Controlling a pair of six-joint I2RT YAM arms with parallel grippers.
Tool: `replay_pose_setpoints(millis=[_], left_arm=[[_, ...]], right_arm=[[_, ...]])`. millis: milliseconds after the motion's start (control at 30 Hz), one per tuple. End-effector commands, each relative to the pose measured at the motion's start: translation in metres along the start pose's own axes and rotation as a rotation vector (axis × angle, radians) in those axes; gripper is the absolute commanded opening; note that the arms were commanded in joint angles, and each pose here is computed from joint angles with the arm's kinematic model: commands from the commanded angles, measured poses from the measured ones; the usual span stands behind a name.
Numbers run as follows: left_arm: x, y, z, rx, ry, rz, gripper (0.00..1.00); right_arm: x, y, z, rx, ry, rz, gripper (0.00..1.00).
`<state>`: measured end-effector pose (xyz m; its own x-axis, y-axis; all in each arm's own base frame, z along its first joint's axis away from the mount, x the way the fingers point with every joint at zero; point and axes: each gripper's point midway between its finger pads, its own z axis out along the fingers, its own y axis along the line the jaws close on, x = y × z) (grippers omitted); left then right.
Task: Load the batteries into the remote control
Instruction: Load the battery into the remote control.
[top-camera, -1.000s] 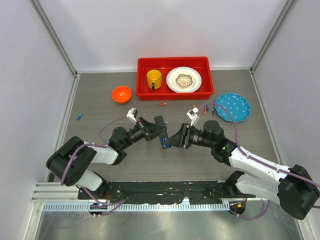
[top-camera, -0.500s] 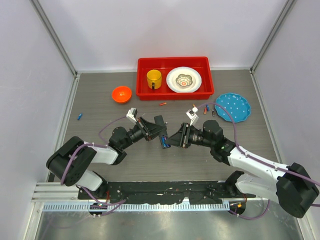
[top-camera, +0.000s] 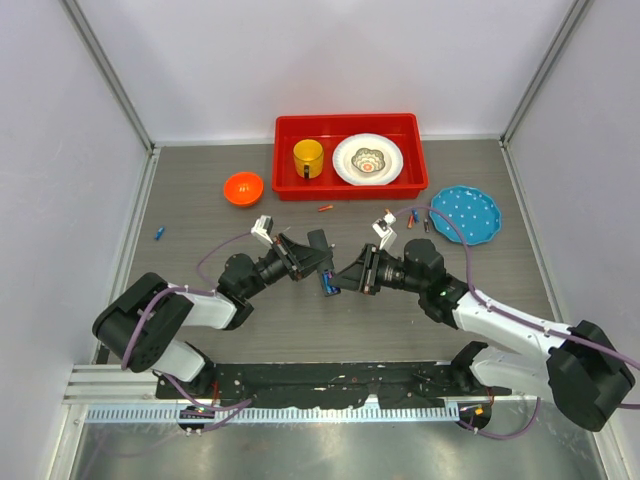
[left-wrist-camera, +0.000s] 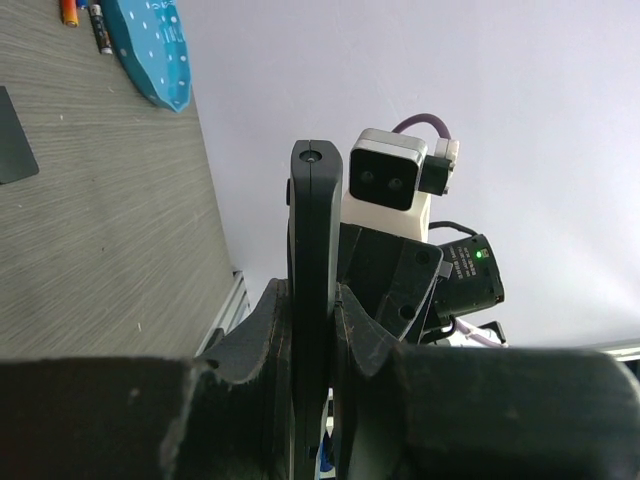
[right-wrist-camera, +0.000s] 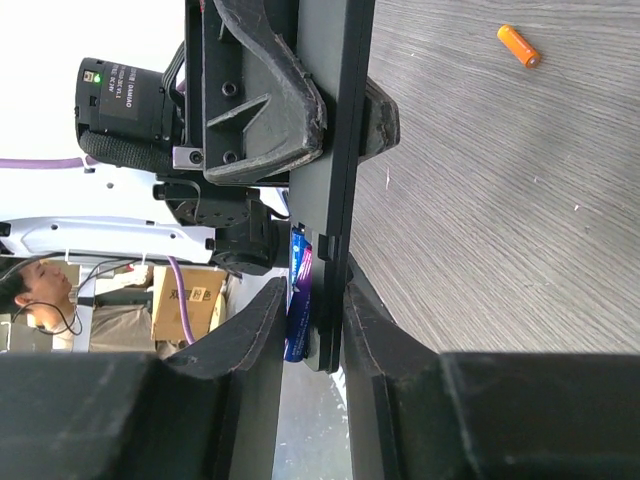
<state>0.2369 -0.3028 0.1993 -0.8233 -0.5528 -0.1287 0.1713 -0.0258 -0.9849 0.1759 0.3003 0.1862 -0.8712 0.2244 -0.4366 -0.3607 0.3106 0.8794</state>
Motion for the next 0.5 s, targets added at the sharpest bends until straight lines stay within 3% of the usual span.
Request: replay_pose_setpoints(millis=[0,200,467], left_arm=[[0.0113,-0.0769,-0.0062,0.296,0.032,0.085,0.00],[0.0127,-0.0750,-0.0059,0.291,0.032,0.085,0.00],[0.0178,-0.0728,-0.0037,0.287,0.041,0.085,0.00]], right_arm=[[-0.0176,0.0110,0.0052,-0.031,-0.062,-0.044,0.24],[-0.0206,0.0104,0.0083,-0.030,-0.067,-0.032,0.18],[-0.0234,0.0122,0.0111,-0.040,-0.075,-0.014,0.03]])
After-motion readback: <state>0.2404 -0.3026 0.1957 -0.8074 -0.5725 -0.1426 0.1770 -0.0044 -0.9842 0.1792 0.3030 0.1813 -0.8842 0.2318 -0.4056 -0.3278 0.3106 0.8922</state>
